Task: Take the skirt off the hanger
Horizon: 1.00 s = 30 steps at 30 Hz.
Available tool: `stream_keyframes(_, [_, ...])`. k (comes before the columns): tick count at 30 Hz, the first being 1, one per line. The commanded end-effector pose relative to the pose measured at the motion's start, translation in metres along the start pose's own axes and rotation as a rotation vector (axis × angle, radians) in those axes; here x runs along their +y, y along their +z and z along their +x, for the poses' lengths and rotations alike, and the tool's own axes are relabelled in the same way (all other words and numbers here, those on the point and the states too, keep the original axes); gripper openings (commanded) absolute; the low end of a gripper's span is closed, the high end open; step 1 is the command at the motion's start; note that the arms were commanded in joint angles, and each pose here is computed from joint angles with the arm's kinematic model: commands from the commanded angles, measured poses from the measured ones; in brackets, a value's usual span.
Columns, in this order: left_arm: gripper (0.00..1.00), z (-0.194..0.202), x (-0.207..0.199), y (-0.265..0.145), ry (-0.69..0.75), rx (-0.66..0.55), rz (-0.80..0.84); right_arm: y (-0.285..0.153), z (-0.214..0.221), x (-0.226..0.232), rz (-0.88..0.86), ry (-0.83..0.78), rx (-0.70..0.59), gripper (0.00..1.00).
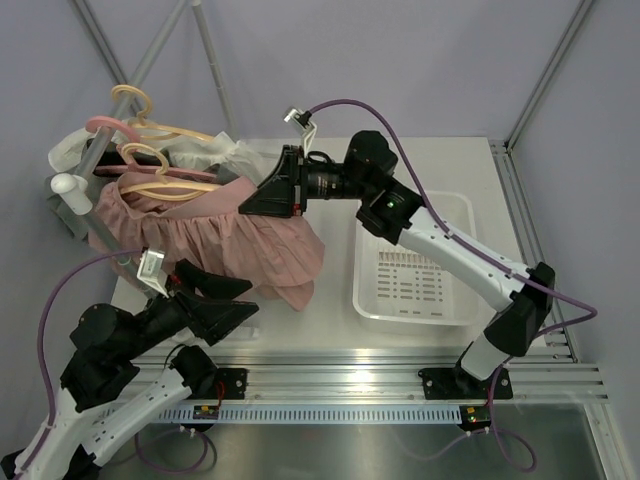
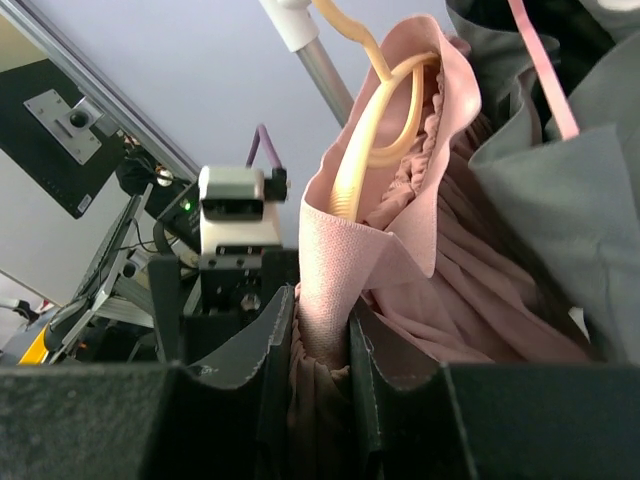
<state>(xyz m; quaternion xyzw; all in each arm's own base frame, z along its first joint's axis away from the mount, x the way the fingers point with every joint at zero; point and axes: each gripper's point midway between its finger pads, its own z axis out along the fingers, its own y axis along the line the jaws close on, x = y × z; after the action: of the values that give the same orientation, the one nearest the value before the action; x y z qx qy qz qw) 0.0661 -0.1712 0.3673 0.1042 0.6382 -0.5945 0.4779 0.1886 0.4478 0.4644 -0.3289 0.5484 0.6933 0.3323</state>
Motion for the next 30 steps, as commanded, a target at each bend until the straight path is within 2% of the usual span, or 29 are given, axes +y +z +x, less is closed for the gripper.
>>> stream_keyframes(1, [0.95, -0.029, -0.009, -0.003, 0.060, -0.106, -0.013, -0.029, -0.024, 0.041, -0.023, -0.143, -0.089, 0.00])
stream_keyframes(3, [0.94, -0.036, -0.015, -0.001, 0.075, -0.116, 0.000, -0.041, -0.018, 0.049, -0.009, -0.153, -0.083, 0.00])
stream_keyframes(6, [0.91, -0.045, -0.018, 0.009, 0.105, -0.102, -0.013, -0.060, 0.013, 0.037, 0.075, -0.105, -0.032, 0.00])
stream_keyframes(8, [0.86, -0.050, -0.012, 0.015, 0.114, -0.094, -0.061, -0.073, 0.015, 0.046, 0.106, -0.118, -0.042, 0.00])
stream_keyframes(12, [0.86, -0.073, -0.010, 0.031, 0.176, -0.109, -0.130, -0.101, 0.040, 0.034, 0.238, -0.053, -0.020, 0.00])
stream_keyframes(16, [0.84, -0.089, -0.012, 0.046, 0.223, -0.097, -0.169, -0.128, 0.048, 0.024, 0.359, -0.008, -0.076, 0.00])
stream_keyframes(20, [0.81, -0.098, 0.002, 0.058, 0.255, -0.088, -0.252, -0.147, 0.053, 0.036, 0.378, 0.030, -0.120, 0.00])
stream_keyframes(26, [0.79, -0.096, 0.014, 0.073, 0.279, -0.049, -0.291, -0.156, 0.055, 0.052, 0.354, 0.053, -0.140, 0.00])
stream_keyframes(30, [0.74, -0.095, 0.026, 0.084, 0.288, -0.039, -0.330, -0.158, 0.049, 0.064, 0.333, 0.070, -0.161, 0.00])
